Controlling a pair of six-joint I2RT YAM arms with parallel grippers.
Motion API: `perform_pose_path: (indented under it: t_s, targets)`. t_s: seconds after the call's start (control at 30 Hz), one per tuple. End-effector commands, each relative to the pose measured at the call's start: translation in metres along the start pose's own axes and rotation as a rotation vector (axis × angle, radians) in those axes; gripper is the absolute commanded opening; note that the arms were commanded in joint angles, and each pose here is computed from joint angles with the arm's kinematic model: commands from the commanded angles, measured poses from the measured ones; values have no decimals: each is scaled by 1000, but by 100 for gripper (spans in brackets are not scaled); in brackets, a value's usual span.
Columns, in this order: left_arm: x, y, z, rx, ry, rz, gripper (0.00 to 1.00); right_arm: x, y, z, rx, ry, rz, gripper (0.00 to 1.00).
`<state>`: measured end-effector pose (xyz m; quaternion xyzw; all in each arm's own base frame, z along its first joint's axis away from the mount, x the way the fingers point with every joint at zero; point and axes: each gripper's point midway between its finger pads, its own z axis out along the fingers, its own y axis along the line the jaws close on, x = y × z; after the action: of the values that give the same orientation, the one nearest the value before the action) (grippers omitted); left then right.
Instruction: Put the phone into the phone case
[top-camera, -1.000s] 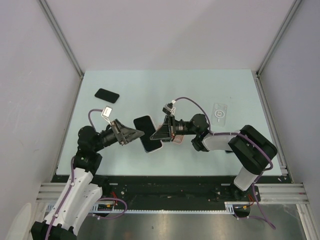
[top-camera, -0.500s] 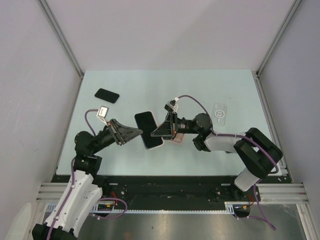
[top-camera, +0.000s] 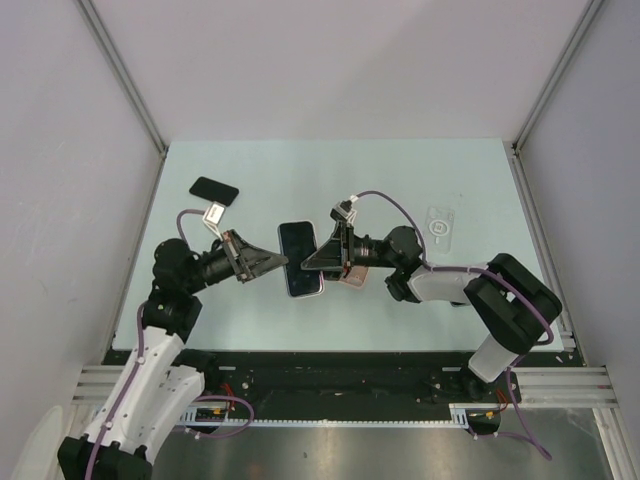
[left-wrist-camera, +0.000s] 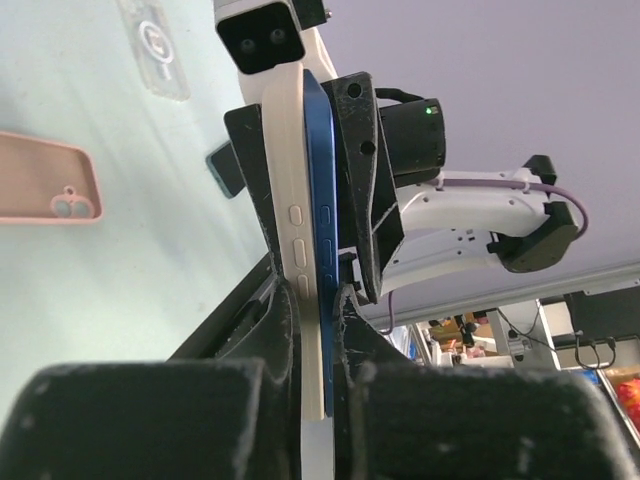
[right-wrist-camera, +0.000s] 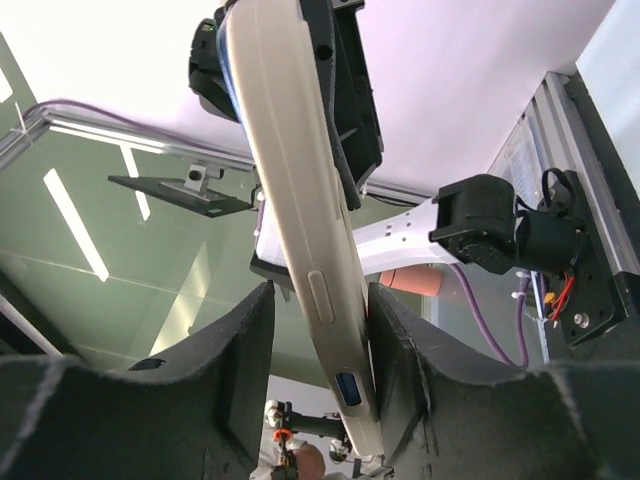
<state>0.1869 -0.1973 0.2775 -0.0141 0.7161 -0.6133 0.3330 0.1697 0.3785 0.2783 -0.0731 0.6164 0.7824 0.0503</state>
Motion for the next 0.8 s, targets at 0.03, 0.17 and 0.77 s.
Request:
perform_pose_path:
  t_s: [0.03,0.17,0.77]
  targets:
    - [8,22,-1,-96,43,16,0,11,60,1,-247,17,-227,21]
    - [12,2,-5,-9,53,46,18,5,69,-1,-263,-11,-232,8]
    - [11,-21,-3,153,30,37,40,-1,103,0,-332,-33,-229,6]
